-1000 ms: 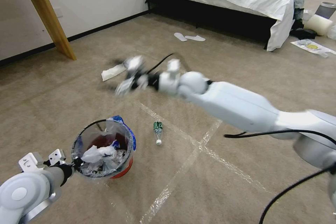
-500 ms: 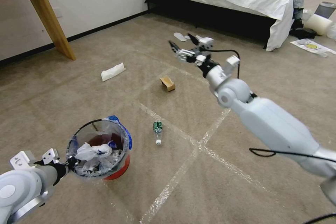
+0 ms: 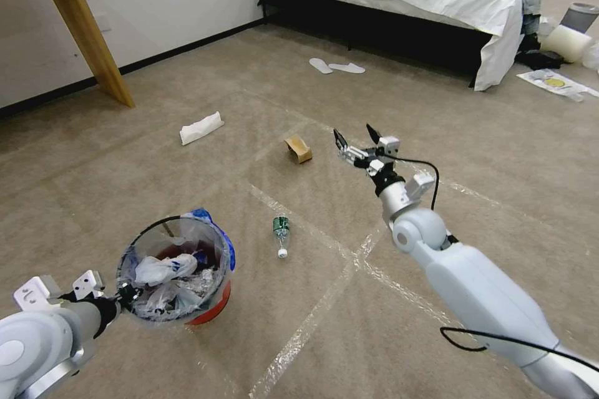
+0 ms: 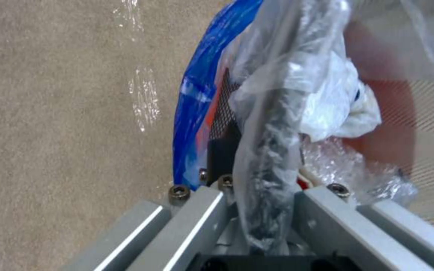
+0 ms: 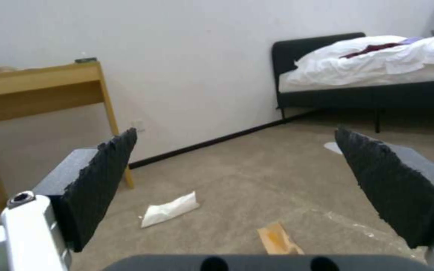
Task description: Pick up the trash bin and place the garbage on the floor into it.
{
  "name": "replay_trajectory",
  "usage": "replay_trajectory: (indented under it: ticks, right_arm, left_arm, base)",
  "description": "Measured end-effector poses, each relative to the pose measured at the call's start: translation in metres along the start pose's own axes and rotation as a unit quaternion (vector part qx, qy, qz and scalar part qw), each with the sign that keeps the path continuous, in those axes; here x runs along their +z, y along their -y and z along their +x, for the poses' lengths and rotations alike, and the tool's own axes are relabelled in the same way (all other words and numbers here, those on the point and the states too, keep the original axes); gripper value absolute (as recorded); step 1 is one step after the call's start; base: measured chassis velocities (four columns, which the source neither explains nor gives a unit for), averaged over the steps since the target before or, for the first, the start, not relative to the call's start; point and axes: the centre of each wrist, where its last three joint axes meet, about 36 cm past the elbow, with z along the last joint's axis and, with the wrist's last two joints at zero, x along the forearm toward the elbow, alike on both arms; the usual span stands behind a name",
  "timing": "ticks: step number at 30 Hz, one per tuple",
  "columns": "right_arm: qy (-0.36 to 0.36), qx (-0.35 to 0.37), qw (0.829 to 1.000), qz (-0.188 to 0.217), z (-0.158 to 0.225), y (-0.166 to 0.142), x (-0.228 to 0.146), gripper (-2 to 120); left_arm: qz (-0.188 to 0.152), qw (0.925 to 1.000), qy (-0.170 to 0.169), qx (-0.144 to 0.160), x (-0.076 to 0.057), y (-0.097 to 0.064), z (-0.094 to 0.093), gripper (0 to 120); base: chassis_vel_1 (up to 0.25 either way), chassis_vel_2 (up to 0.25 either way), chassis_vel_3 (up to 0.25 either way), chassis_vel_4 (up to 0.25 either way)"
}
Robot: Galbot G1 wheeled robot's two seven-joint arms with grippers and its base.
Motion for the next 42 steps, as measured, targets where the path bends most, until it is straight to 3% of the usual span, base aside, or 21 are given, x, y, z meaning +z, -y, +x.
replay_trajectory:
  ticks: [12, 28, 32, 35, 36, 38, 39, 41, 42]
  right_arm:
    - [0.007, -0.009, 0.999, 0.032, 0.003, 0.011, -0.01, 100]
    - [-0.014, -0.044, 0.997, 0.055, 0.017, -0.008, 0.021, 100]
    - [-0.059, -0.046, 0.997, 0.037, 0.006, -0.023, 0.029, 100]
    - [-0.149, -0.027, 0.988, 0.002, -0.014, -0.04, 0.034, 100]
    - [-0.149, -0.027, 0.988, 0.002, -0.014, -0.04, 0.034, 100]
    - [-0.254, -0.005, 0.967, -0.016, -0.036, -0.065, 0.031, 100]
    - [-0.254, -0.005, 0.967, -0.016, -0.036, -0.065, 0.031, 100]
    - [-0.336, 0.007, 0.942, -0.012, -0.068, -0.1, 0.018, 100]
    - [-0.336, 0.007, 0.942, -0.012, -0.068, -0.1, 0.018, 100]
  left_arm:
    - [-0.001, 1.0, 0.007, 0.001, 0.001, 0.001, 0.006, 0]
    - [-0.002, 1.0, 0.009, 0.0, -0.001, 0.001, 0.004, 0]
    - [-0.002, 0.9999, 0.01, 0.001, -0.002, 0.001, 0.004, 0]
    - [-0.001, 0.9999, 0.01, -0.002, -0.003, 0.0, 0.003, 0]
    - [-0.001, 0.9999, 0.01, -0.002, -0.003, 0.0, 0.003, 0]
    - [-0.002, 0.9999, 0.01, -0.002, -0.003, 0.0, 0.002, 0]
    - [-0.002, 0.9999, 0.01, -0.002, -0.003, 0.0, 0.002, 0]
    - [-0.004, 0.9999, 0.01, -0.001, -0.002, 0.001, 0.001, 0]
    - [-0.004, 0.9999, 0.01, -0.001, -0.002, 0.001, 0.001, 0]
  base:
    - [0.0, 0.0, 0.0, 0.0]
    - [0.0, 0.0, 0.0, 0.0]
    - [0.0, 0.0, 0.0, 0.0]
    - [0.0, 0.0, 0.0, 0.0]
    - [0.0, 0.0, 0.0, 0.0]
    - [0.0, 0.0, 0.0, 0.0]
    - [0.0, 0.0, 0.0, 0.0]
    - [0.0, 0.0, 0.0, 0.0]
    - [0.0, 0.0, 0.0, 0.0]
